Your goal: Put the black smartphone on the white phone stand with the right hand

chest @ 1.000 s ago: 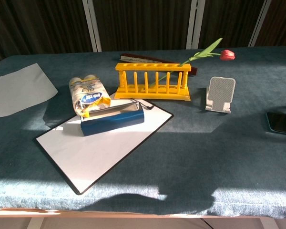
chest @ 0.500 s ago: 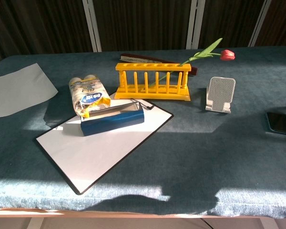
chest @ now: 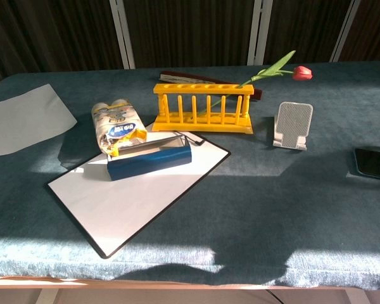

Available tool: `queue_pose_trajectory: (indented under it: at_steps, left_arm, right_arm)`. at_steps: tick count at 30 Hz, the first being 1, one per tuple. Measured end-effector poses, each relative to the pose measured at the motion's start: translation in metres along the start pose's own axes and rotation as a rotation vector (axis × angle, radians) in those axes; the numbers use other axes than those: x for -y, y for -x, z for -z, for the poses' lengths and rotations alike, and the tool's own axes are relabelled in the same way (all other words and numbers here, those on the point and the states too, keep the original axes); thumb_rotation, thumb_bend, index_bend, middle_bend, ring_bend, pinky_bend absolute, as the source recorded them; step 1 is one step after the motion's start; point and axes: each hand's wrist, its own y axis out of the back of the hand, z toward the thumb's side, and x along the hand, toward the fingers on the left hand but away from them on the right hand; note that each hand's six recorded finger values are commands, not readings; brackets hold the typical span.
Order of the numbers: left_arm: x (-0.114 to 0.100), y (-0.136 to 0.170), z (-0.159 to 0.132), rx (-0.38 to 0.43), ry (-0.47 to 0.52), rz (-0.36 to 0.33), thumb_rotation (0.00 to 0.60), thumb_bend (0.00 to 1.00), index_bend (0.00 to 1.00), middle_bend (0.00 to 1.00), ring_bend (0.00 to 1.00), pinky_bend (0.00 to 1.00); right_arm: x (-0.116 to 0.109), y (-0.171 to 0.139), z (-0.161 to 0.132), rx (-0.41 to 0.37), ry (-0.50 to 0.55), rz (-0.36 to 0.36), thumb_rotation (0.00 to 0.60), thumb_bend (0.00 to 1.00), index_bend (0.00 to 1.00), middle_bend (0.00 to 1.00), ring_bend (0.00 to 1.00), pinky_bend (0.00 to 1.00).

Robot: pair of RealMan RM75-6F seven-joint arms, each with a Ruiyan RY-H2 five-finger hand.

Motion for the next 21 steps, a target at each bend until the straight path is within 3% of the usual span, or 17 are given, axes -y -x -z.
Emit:
queue_pose_trajectory:
  at_steps: [12,21]
  left_arm:
    - [-0.0009,0.0012,0.0003,0.002,0.004,-0.002,0.6,0.37,0.0,0.0,0.0,0.0]
    - [-0.0015,0.0016,0.0006,0.003,0.006,-0.004,0.6,0.37,0.0,0.0,0.0,0.0]
  right_arm:
    - [0.002,-0.0028,-0.0037,0.012,-0.031,0.005,0.6,0.28,0.81,0.54,0.42,0.44]
    - [0.0051,-0.0031,-0.0064,0.019,-0.055,0.006,0.6,0.31,0.88,0.63,0.54,0.6]
